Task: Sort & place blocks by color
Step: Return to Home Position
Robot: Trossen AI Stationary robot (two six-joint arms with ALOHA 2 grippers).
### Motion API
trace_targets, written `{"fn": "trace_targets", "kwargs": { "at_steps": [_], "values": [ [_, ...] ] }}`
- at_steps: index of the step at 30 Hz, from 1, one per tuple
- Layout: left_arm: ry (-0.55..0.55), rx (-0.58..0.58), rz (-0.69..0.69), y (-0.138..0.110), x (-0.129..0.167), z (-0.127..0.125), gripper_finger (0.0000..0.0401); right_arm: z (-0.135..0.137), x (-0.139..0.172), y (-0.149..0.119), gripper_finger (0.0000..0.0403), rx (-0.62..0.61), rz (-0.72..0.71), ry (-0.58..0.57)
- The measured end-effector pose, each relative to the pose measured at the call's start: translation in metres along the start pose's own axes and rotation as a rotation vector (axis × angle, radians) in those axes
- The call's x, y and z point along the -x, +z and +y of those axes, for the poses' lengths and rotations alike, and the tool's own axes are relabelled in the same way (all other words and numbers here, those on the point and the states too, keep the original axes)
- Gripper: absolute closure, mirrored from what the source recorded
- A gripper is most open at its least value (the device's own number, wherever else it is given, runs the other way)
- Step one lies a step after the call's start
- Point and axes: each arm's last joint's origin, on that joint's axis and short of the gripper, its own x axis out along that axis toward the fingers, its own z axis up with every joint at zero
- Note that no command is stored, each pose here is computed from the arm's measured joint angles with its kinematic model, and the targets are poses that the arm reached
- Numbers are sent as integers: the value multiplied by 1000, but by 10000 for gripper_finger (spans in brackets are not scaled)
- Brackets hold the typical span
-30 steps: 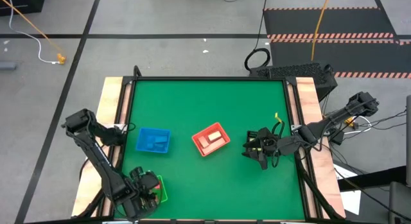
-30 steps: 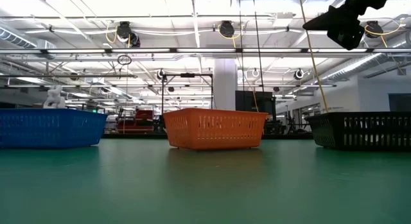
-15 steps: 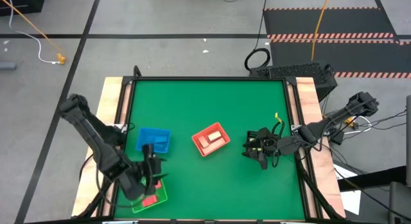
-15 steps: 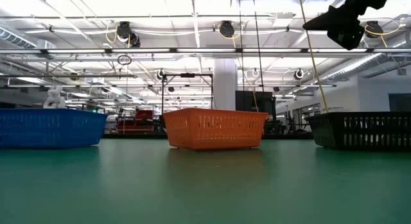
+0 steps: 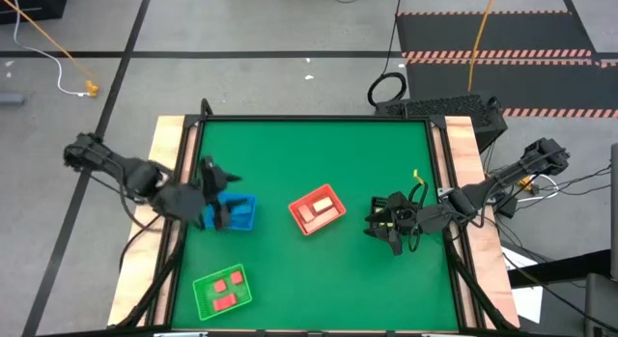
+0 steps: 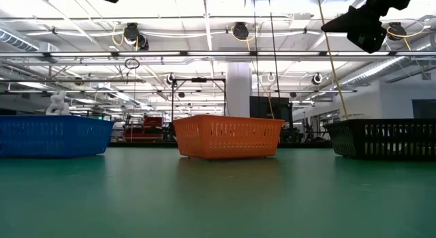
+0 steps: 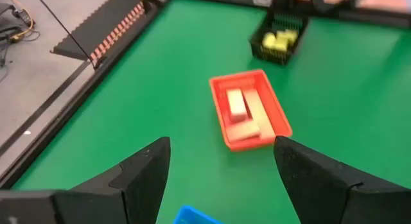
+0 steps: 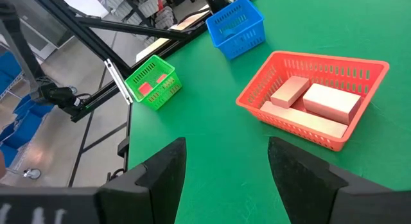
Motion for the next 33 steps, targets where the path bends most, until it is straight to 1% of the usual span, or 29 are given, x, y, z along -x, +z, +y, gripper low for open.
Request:
{"fn": "trace_targets", "kwargs": {
  "at_steps": [3, 7, 13, 20, 29, 33],
  "values": [
    [-5, 45, -32, -1, 2, 20, 123, 0, 0, 0, 192, 0, 0, 0],
    [-34, 75, -84, -9, -3, 38, 119, 0, 0, 0, 192, 0, 0, 1],
    [-98, 105, -156, -29, -26, 54, 123, 0, 0, 0, 192, 0, 0, 0],
    [-243, 125, -298, -46, -62, 65, 119, 0, 0, 0, 192, 0, 0, 0],
    [-382, 122, -530, -71, -88, 77, 115, 0, 0, 0, 192, 0, 0, 0],
    [-398, 135, -595, -89, -96, 80, 115, 0, 0, 0, 192, 0, 0, 0]
  ]
}}
